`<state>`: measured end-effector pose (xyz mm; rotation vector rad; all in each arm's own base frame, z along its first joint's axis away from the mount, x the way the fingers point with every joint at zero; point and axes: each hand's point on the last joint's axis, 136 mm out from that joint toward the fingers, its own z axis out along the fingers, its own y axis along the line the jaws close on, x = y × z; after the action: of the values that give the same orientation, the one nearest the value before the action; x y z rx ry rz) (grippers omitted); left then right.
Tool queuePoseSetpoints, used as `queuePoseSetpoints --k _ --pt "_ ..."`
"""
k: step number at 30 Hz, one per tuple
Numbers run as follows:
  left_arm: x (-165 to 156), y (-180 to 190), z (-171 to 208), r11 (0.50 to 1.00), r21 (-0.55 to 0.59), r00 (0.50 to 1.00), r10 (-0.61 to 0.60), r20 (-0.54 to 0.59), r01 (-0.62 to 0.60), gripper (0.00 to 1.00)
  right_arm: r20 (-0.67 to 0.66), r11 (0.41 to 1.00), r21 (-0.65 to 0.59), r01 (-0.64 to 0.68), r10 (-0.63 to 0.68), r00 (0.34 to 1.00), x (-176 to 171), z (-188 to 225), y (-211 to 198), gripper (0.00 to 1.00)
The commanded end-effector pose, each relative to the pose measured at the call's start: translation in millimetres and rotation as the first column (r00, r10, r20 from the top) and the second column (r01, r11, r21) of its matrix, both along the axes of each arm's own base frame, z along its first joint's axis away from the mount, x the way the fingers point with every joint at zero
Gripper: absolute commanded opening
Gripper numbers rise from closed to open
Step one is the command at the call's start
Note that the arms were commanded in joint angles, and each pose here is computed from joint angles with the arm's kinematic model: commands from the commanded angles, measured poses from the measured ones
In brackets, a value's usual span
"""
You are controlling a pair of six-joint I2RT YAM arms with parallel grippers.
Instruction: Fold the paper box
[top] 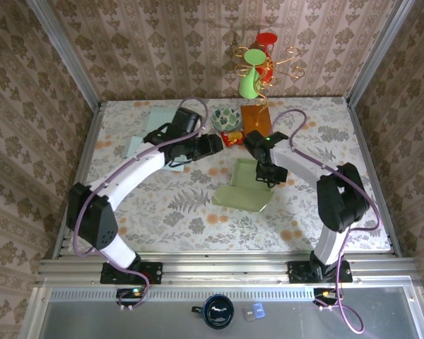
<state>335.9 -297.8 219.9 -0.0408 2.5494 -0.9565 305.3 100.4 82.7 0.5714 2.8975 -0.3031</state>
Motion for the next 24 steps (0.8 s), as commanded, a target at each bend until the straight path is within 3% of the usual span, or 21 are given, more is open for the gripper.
queuePoseSetpoints --k 1,6,10,13,17,24 --pt "4 16 10 0.995 -0.073 0.996 0.06 -0.066 -0.065 0.49 -0.011 0.915 0.265 0.303 -0.312 0.95 -14 -6 4 0.0" --pt "-10 36 -17 0.996 -0.031 0.987 0.077 -0.139 -0.082 0.38 -0.129 0.619 0.516 0.592 -0.626 0.769 -23 -25 14 0.0" --pt "-27 39 -51 0.996 -0.027 0.973 0.079 -0.215 -0.087 0.32 -0.215 0.475 0.543 0.693 -0.719 0.661 -30 -28 23 0.0" --pt "-36 29 -77 0.996 -0.055 0.963 0.053 -0.265 -0.07 0.32 -0.239 0.418 0.517 0.747 -0.767 0.595 -40 -32 25 0.0" --pt "-37 2 -101 0.991 -0.121 0.955 0.02 -0.296 -0.058 0.31 -0.278 0.374 0.501 0.781 -0.785 0.554 -46 -44 33 0.0" --pt "-28 -48 -111 0.983 -0.186 0.958 -0.043 -0.284 -0.011 0.31 -0.309 0.379 0.483 0.789 -0.77 0.559 -50 -56 48 0.0"
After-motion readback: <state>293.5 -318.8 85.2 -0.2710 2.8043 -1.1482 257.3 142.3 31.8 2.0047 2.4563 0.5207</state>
